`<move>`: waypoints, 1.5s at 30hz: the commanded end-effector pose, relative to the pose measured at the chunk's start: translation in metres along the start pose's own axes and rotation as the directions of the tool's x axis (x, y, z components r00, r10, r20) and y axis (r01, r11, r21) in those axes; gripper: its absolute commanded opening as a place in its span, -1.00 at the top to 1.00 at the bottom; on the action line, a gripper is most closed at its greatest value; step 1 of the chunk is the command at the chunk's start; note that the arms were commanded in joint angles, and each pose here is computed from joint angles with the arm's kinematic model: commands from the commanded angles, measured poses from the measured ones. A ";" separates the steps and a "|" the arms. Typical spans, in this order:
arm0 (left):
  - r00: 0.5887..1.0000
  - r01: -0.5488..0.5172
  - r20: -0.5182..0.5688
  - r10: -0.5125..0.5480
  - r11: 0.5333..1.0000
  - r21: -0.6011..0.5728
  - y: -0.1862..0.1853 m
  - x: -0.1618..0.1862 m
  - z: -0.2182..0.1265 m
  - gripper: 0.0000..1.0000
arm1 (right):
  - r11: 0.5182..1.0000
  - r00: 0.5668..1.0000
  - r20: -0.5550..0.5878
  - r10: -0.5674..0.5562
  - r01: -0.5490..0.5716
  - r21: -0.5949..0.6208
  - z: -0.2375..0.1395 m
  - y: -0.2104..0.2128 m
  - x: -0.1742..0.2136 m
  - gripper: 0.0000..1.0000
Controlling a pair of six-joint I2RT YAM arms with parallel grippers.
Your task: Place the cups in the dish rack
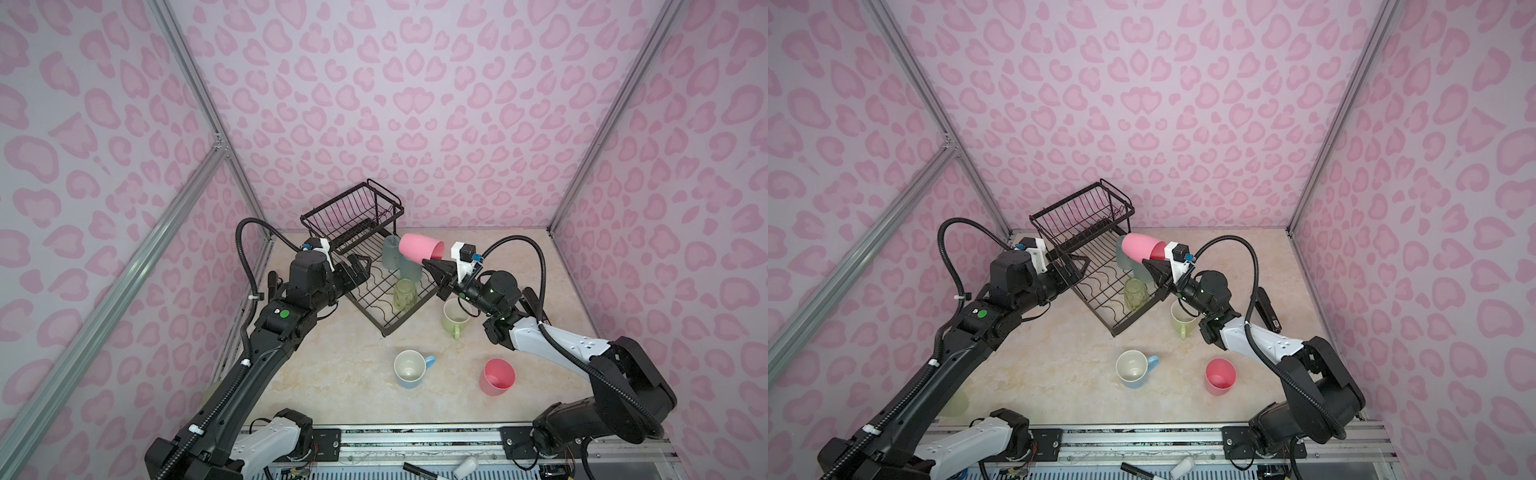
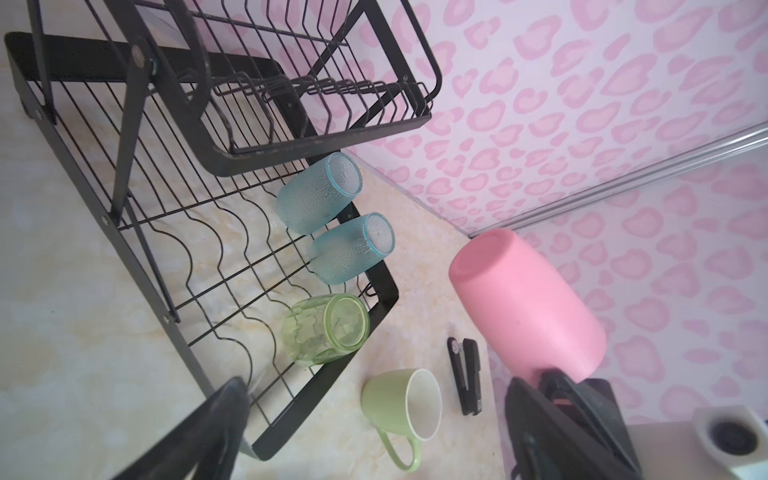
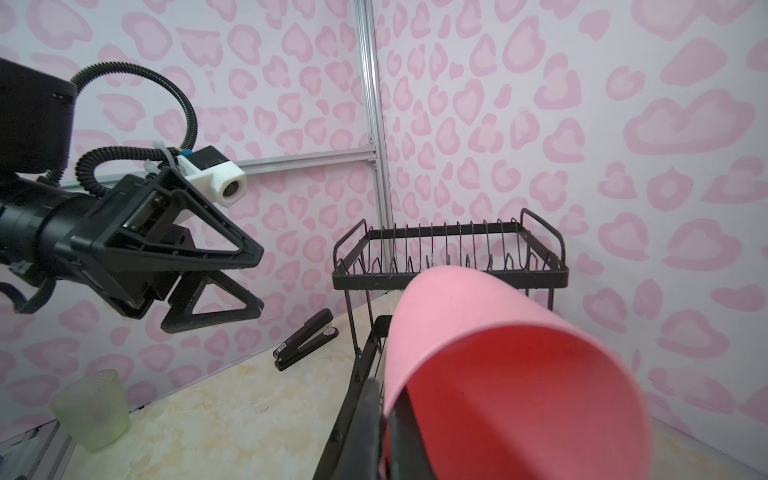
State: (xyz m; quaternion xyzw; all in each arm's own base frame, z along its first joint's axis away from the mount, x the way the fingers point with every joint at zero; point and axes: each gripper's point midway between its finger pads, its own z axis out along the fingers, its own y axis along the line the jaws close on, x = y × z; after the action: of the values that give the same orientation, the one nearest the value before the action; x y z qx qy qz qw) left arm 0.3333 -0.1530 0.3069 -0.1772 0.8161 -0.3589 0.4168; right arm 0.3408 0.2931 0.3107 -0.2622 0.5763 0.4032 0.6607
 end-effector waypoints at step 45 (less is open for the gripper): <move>0.863 0.504 -0.225 -0.452 0.782 0.365 -0.115 0.008 0.060 -0.97 | 0.978 0.990 0.122 0.075 -0.049 -0.202 0.020 0.051 -0.020 1.00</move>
State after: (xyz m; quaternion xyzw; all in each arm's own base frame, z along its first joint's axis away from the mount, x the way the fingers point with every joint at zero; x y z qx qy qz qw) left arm 0.3740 -0.2577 0.3467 -0.2827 0.6929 -0.6026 0.2773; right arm 0.3123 0.3296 0.3378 -0.2790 0.5041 0.4847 0.6581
